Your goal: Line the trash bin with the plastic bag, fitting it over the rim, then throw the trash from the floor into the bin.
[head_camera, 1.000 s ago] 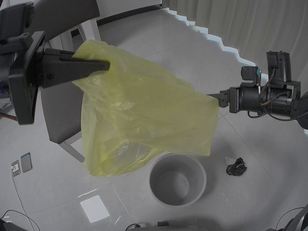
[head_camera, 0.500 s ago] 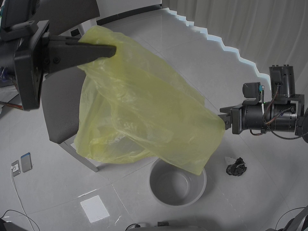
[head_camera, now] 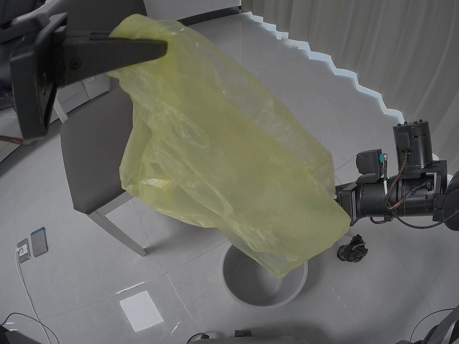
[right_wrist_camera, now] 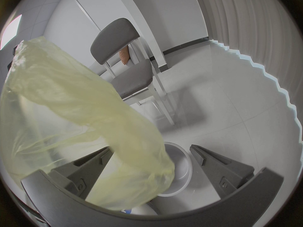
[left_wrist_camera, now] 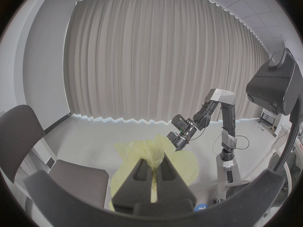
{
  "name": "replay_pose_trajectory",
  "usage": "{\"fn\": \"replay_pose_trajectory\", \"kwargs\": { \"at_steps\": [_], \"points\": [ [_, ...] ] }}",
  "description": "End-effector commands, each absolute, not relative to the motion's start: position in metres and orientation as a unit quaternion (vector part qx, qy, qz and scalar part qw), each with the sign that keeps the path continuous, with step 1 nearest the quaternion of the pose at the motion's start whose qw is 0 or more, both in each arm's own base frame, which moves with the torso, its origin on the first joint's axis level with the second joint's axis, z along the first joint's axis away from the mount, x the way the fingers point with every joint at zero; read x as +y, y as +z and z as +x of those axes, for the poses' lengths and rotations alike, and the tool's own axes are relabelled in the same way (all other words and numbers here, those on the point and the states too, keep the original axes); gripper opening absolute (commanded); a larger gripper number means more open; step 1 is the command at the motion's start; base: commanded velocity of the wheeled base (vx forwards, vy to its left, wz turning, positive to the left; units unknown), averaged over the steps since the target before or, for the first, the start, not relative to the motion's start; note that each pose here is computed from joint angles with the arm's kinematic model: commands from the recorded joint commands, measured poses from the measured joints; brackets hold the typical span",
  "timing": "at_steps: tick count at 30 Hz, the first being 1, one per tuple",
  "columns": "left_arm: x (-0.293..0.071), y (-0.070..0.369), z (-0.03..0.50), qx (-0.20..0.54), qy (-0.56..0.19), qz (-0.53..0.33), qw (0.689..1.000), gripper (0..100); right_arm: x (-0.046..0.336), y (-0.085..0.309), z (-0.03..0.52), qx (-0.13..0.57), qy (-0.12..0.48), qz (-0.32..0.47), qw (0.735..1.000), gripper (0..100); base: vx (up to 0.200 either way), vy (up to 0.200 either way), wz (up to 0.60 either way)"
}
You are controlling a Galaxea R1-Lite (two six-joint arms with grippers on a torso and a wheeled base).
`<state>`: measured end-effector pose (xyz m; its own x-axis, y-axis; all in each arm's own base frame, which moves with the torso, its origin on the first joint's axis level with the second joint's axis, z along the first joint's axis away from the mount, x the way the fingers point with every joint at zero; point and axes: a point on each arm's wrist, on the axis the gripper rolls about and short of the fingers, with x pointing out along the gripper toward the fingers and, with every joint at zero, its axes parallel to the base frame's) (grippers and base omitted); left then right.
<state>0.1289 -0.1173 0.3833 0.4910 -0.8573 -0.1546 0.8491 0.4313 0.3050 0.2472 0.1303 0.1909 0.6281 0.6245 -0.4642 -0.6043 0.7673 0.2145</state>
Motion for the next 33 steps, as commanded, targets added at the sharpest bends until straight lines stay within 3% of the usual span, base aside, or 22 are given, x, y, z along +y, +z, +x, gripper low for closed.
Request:
{"fn": "replay_pose_trajectory", "kwargs": {
  "at_steps": [1, 8, 9, 18, 22, 29, 33],
  "points": [
    [-0.115, 0.386, 0.127, -0.018, -0.503, 0.172, 0.847, 0, 0.133, 0.184, 0.253, 0.271, 0.34, 0.02, 0.9, 100, 0.0, 0.0, 0.0],
    [-0.115, 0.385, 0.126, -0.016, -0.504, 0.172, 0.846, 0, 0.133, 0.188, 0.251, 0.253, 0.342, 0.022, 0.905, 100, 0.0, 0.0, 0.0],
    [-0.115, 0.385, 0.126, -0.016, -0.504, 0.172, 0.846, 0, 0.133, 0.188, 0.251, 0.253, 0.342, 0.022, 0.905, 0, 0.0, 0.0, 0.0],
    [-0.114, 0.383, 0.124, -0.007, -0.503, 0.169, 0.847, 0, 0.132, 0.186, 0.25, 0.258, 0.34, 0.021, 0.904, 0, 0.0, 0.0, 0.0],
    [-0.129, 0.378, 0.144, 0.025, -0.432, 0.181, 0.883, 0, 0.127, 0.177, 0.251, 0.273, 0.326, 0.021, 0.905, 0, 0.0, 0.0, 0.0],
    [-0.146, 0.366, 0.133, 0.13, -0.315, 0.048, 0.939, 0, 0.115, 0.172, 0.256, 0.281, 0.295, 0.027, 0.913, 0, 0.0, 0.0, 0.0],
    [-0.129, 0.332, 0.141, 0.229, -0.274, 0.021, 0.934, 0, 0.117, 0.166, 0.258, 0.293, 0.275, 0.033, 0.915, 0, 0.0, 0.0, 0.0]
  ]
}}
